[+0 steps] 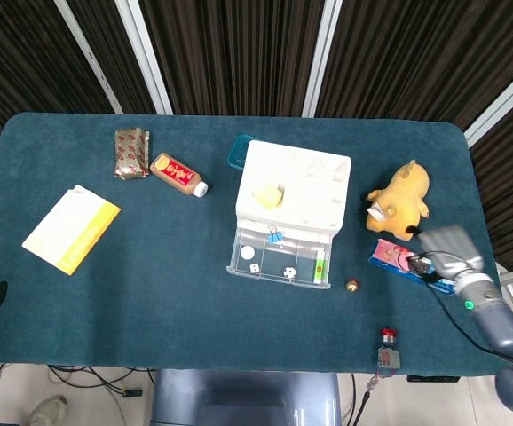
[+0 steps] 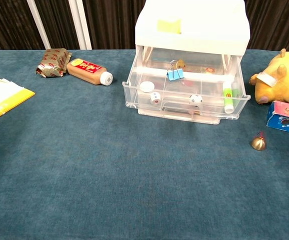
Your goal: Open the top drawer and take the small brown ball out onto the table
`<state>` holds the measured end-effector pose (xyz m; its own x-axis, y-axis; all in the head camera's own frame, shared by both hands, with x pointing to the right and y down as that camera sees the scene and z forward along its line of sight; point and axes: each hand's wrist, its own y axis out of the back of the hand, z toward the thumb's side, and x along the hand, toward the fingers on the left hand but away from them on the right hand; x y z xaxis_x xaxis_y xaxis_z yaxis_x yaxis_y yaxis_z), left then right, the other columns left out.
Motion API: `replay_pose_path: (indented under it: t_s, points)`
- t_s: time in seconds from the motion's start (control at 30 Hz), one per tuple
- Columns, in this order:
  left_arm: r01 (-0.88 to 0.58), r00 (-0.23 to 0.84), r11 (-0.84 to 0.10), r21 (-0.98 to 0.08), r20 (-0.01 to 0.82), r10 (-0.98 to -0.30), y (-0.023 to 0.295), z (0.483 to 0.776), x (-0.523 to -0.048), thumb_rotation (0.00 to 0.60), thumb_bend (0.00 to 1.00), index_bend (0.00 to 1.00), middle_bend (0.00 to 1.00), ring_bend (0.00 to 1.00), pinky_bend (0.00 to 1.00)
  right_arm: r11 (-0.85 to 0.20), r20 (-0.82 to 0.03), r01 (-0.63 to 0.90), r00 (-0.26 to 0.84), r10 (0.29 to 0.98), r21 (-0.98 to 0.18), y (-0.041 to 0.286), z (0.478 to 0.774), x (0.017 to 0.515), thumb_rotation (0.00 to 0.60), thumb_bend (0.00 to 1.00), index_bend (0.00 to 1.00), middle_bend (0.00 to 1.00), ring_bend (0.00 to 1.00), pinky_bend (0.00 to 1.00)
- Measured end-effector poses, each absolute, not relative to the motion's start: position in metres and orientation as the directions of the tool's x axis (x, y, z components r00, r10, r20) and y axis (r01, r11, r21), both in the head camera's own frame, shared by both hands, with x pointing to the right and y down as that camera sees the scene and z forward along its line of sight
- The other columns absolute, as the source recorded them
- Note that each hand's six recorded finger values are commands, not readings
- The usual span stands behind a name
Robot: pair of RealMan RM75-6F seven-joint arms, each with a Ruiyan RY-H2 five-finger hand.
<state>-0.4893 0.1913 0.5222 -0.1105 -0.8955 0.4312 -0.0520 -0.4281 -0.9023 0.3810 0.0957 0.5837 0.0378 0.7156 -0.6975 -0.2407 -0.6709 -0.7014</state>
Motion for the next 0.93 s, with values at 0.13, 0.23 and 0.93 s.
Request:
replay_pose_path:
  t_s: [0.13,0.23,0.93]
  points:
    - [-0.051,-0.105,-0.426,-0.903,0.429,-0.897,0.191,0.521,-0.488,0.6,0.38,0.09,0.0,0.0,0.0,-0.589,-0.593,-0.16,-0.03,0.805,-0.792,0.102,0.552,0.409,0.6,0.2,0.15,0.23,0.42,0.42]
    - [-0.05,-0.102,-0.428,-0.903,0.431,-0.897,0.192,0.521,-0.487,0.6,0.38,0.09,0.0,0.0,0.0,-0.508,-0.503,-0.121,-0.075,0.861,-0.853,0.113,0.533,0.427,0.6,0.19,0.14,0.16,0.36,0.37]
    - [-0.072,-0.071,-0.425,-0.902,0.429,-0.9,0.189,0.513,-0.481,0.6,0.37,0.09,0.0,0.0,0.0,-0.294,-0.294,-0.031,-0.001,0.956,-0.955,0.225,0.541,0.421,0.6,0.13,0.11,0.09,0.28,0.31]
